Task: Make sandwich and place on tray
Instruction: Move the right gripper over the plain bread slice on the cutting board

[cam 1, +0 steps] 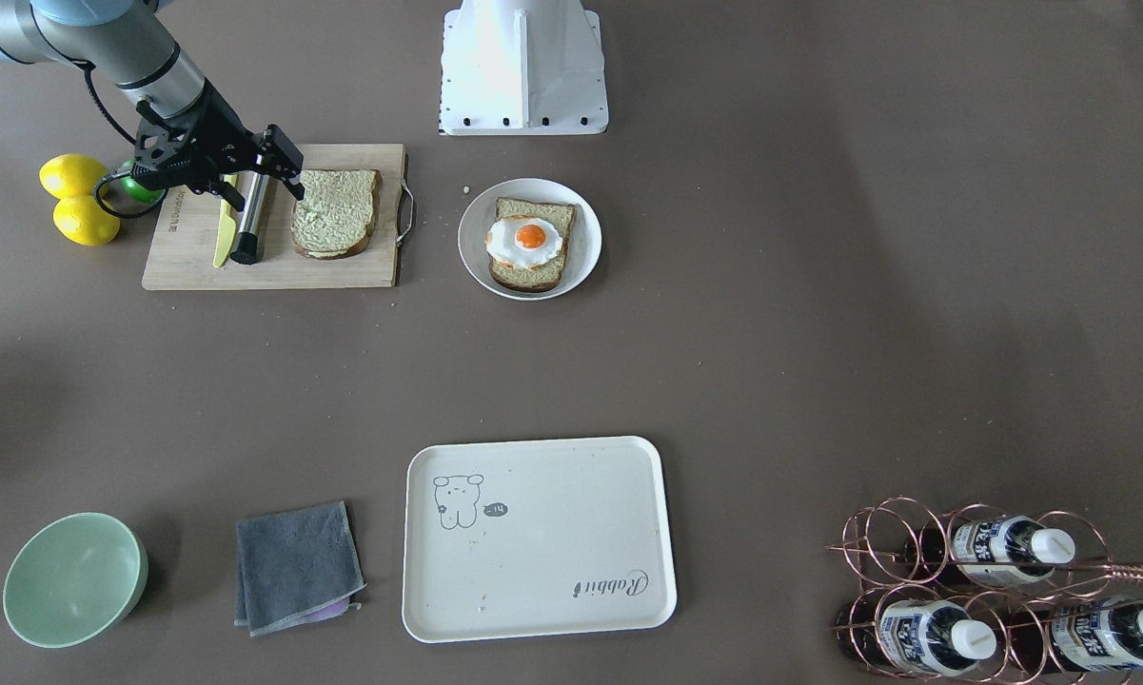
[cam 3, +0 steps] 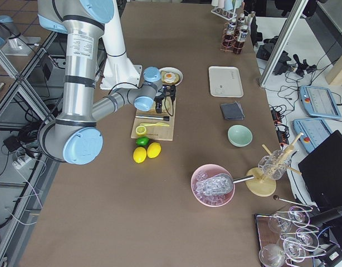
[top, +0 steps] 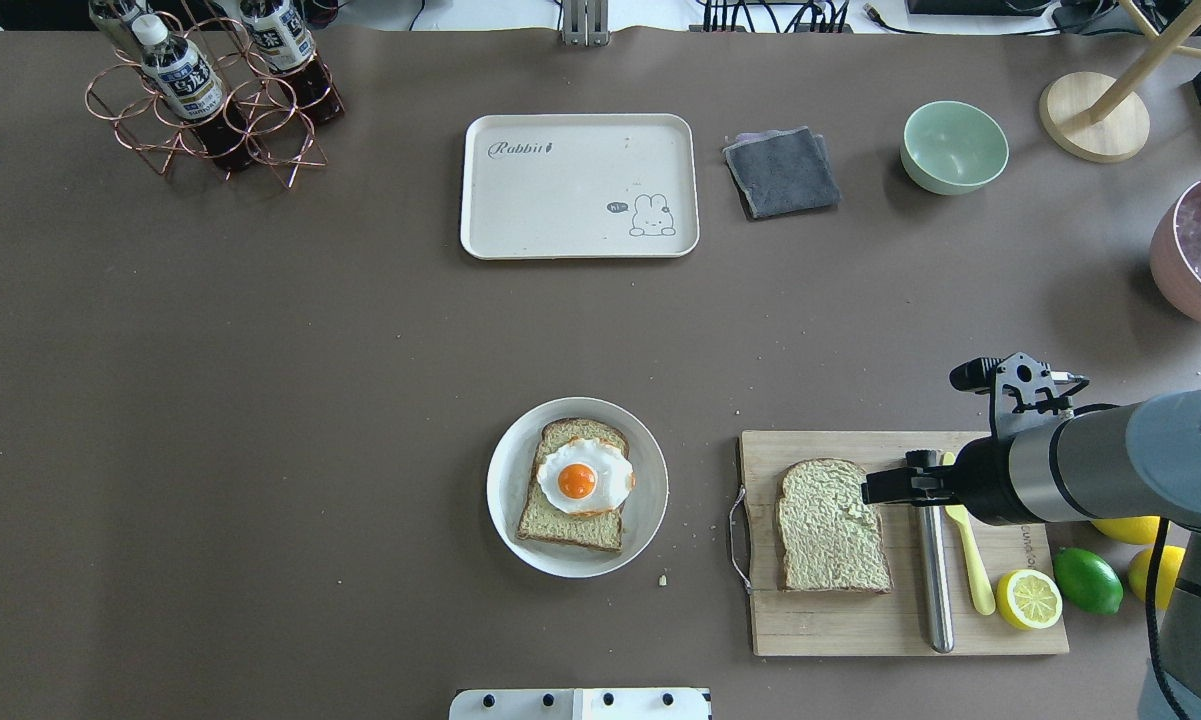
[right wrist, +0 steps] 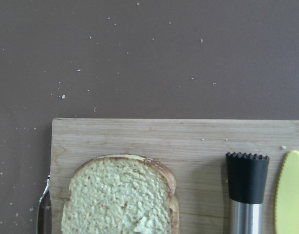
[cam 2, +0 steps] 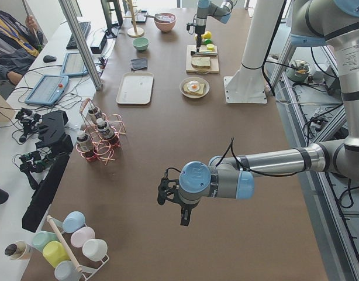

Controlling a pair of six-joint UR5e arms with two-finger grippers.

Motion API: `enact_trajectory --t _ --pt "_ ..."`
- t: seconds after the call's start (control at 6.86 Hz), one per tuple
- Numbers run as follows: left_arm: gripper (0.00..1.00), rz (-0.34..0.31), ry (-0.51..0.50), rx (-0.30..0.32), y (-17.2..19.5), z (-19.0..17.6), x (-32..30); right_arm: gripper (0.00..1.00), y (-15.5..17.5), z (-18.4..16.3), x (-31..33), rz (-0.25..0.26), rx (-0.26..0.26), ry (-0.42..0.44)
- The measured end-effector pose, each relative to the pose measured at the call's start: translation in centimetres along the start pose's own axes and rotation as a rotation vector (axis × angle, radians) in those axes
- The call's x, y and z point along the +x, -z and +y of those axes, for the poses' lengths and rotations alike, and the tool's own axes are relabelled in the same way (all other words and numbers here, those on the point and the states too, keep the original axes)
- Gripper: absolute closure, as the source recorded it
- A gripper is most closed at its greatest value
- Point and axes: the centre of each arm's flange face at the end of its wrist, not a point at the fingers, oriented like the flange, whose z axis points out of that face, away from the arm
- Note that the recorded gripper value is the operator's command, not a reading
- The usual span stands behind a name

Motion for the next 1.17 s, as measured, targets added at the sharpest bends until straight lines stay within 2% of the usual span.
enact_trajectory --t 0.15,0.29,0.73,1.17 --pt "0.03 0.001 0.001 -0.002 -0.1 0.1 0.0 0.27 -1.1 1.1 -1.2 0.013 -0.008 0.013" --pt "0.03 0.001 0.001 -0.003 -0.1 0.1 -0.1 0.31 -2.0 1.8 -2.3 0.031 -0.013 0.013" --pt "0.03 0.000 0.003 -0.005 -0.2 0.2 -0.2 0.34 -2.7 2.7 -2.8 0.056 -0.031 0.005" --pt "0.03 0.001 0.004 -0.005 -0.2 0.2 -0.2 0.35 -3.4 3.3 -2.4 0.065 -0.073 0.001"
